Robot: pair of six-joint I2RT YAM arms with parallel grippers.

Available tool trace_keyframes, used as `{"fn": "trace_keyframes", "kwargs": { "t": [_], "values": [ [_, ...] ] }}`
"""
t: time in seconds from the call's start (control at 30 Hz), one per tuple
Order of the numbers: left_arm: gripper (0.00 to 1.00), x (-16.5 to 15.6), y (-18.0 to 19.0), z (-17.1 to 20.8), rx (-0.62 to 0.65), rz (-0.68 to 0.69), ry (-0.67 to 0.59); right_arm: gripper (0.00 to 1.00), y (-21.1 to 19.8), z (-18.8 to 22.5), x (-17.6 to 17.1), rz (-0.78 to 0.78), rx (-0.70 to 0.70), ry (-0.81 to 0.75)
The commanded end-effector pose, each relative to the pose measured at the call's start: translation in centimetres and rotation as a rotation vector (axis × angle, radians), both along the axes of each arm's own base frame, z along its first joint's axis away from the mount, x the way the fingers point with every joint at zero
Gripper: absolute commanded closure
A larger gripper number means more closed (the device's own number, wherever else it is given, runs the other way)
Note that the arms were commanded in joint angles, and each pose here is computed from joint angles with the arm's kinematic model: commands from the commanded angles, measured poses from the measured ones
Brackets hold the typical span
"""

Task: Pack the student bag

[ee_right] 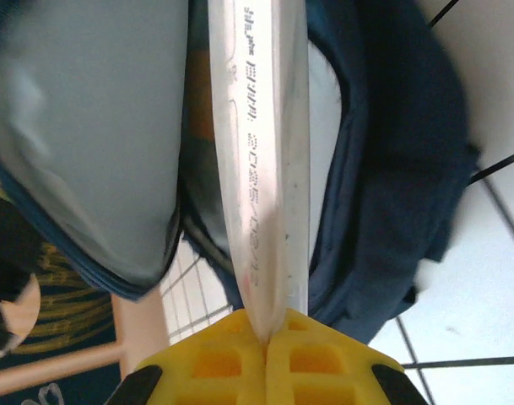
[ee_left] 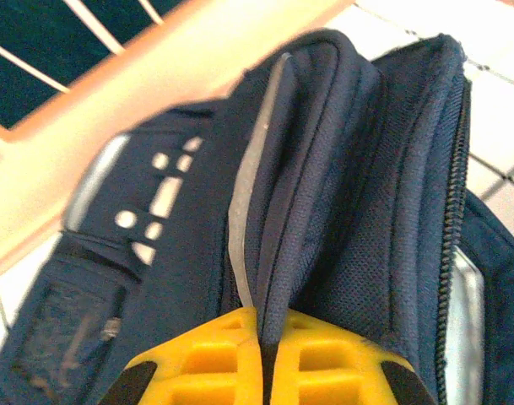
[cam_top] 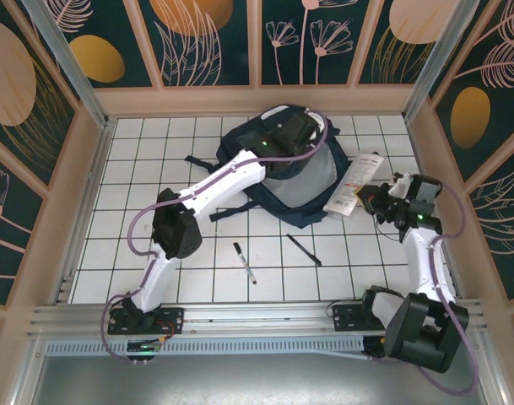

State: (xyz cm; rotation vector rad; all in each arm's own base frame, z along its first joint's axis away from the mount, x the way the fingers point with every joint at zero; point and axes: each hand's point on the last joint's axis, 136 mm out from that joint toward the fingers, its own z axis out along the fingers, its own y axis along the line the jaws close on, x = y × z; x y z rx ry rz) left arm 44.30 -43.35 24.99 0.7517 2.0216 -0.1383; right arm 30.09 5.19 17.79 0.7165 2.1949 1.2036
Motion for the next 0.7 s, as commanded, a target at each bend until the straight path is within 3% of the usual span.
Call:
{"fn": "trace_keyframes", "kwargs": {
  "t": [0.0, 0.17, 0.33, 0.67],
  "values": [
    [1.0, 0.1, 0.2, 9.2, -0.19, 0.041, -0.149, 1.0, 3.2, 1.0, 0.6, 0.124, 0.09, -0.022],
    [1.0, -0.5, -0.2, 10.3, -0.241, 0.013, -0.138, 1.0, 7.1, -0.2, 2.8, 0.203, 0.143, 0.004],
    [1.0, -1.1, -0.7, 10.3, -0.294, -0.005, -0.086, 1.0, 9.1, 0.5, 7.5, 0.202, 0.192, -0.042],
    [1.0, -2.8, -2.2, 10.8, -0.372, -0.101, -0.013, 1.0, 11.8, -4.0, 18.3, -0.141, 0.246, -0.03]
  ]
}}
